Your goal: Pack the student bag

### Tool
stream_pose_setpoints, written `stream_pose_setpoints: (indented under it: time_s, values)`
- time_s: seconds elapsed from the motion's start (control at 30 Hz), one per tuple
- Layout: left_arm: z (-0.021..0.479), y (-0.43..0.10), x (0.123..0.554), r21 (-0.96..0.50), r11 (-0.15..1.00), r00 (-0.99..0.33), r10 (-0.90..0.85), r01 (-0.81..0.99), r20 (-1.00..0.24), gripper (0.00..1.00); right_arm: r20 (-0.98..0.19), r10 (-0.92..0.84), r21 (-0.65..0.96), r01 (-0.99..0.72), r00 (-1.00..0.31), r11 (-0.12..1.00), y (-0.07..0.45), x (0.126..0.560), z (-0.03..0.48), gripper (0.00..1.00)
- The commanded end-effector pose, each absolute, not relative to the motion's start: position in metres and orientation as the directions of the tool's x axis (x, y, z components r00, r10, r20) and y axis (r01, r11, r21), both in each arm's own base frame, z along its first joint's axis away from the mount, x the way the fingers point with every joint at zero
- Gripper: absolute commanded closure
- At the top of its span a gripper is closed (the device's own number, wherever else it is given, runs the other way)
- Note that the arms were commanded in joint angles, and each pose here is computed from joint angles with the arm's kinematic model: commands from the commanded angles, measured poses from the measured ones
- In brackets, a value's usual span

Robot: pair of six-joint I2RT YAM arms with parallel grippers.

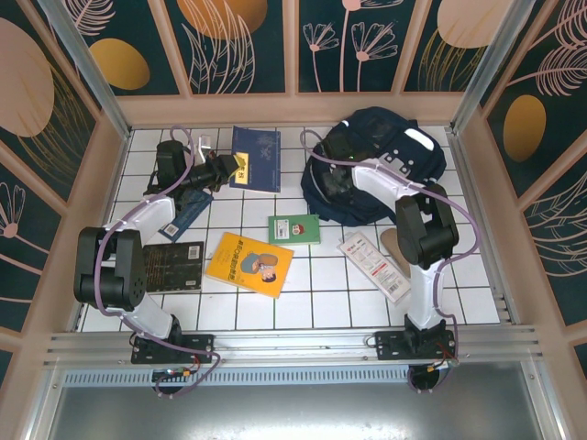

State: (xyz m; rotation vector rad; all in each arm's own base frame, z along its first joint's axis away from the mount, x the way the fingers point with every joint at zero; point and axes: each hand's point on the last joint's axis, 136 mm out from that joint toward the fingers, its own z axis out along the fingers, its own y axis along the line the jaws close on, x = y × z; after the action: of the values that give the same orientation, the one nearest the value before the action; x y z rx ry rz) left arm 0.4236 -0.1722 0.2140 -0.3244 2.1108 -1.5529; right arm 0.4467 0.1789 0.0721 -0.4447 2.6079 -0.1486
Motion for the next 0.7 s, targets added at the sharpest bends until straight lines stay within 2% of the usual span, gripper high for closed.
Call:
stream_pose_setpoints:
  time_s: [0.0, 0.1, 0.3, 0.4, 0.5, 0.63, 0.67]
  values:
    - [0.232, -0.173, 0.419, -0.932, 0.315, -0.839, -0.444, 0.182, -0.314, 1.00, -0.426, -0.372, -0.219, -0.305, -0.824, 0.927, 0.165, 0.435, 0.075, 0.40]
    - [0.232, -0.174, 0.419, -0.932, 0.312, -0.842, -0.440, 0.182, -0.312, 1.00, -0.416, -0.370, -0.249, -0.287, -0.831, 0.925, 0.155, 0.436, 0.068, 0.34]
    - [0.233, -0.174, 0.416, -0.932, 0.312, -0.843, -0.436, 0.186, -0.314, 1.00, -0.405, -0.351, -0.326, -0.225, -0.844, 0.918, 0.133, 0.450, 0.055, 0.34]
    - [0.234, -0.174, 0.414, -0.930, 0.316, -0.843, -0.434, 0.188, -0.318, 1.00, -0.404, -0.342, -0.340, -0.207, -0.849, 0.917, 0.125, 0.455, 0.047, 0.38]
    - [0.236, -0.174, 0.413, -0.928, 0.317, -0.842, -0.432, 0.195, -0.324, 1.00, -0.399, -0.329, -0.298, -0.219, -0.856, 0.929, 0.127, 0.457, 0.037, 0.59]
    - [0.239, -0.174, 0.412, -0.926, 0.319, -0.839, -0.432, 0.201, -0.330, 1.00, -0.374, -0.305, -0.269, -0.212, -0.876, 0.939, 0.126, 0.456, 0.023, 0.79]
    - [0.240, -0.173, 0.411, -0.925, 0.321, -0.838, -0.431, 0.204, -0.334, 1.00, -0.380, -0.301, -0.262, -0.211, -0.875, 0.942, 0.128, 0.456, 0.024, 0.88]
